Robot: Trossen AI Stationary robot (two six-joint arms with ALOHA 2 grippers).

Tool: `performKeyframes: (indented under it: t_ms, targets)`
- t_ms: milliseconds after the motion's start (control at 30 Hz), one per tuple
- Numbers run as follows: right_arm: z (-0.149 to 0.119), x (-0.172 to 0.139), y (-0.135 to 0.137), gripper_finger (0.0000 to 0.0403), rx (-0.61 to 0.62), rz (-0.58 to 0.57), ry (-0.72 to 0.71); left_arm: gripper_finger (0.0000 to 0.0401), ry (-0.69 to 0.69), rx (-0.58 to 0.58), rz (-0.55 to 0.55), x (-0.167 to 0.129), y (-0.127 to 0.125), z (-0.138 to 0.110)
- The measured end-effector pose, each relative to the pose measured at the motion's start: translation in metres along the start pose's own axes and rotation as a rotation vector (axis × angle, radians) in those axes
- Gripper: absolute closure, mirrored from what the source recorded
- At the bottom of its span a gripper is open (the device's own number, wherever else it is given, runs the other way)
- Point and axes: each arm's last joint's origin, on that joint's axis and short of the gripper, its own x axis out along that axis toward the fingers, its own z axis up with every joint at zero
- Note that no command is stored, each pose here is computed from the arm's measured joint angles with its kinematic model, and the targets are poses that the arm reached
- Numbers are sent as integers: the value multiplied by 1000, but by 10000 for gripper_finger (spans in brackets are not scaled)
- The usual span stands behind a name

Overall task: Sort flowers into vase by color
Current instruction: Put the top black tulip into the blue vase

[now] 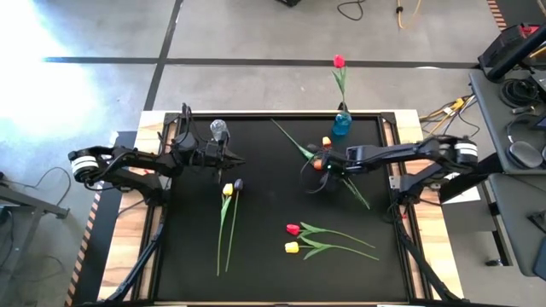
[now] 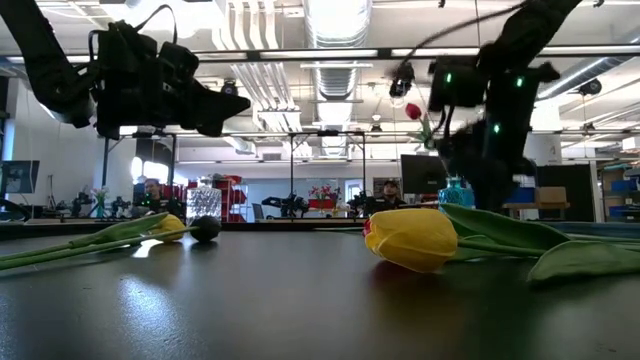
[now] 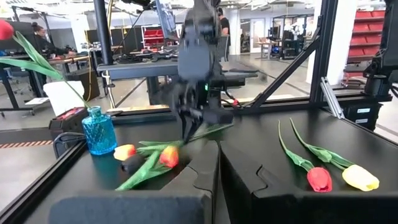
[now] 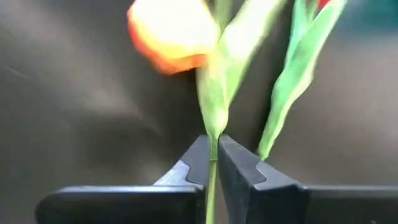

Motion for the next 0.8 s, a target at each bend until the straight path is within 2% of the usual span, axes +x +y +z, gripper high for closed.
performKeyframes:
  t_ms: [133,267,600,800]
  targets:
    - [-1,-24,-7,387,12,27,-52,401,1,-4,0,0,0,0]
    - [-2,-45,-8,387,19,44,-166,401,2,-8,0,0,0,0]
    - [5,-65,18,388,-45,34,-600,396,0,-55,0,0,0,0]
    - [22,-74,24,391,-71,-158,-906,381,-1,-55,1,0,0,0]
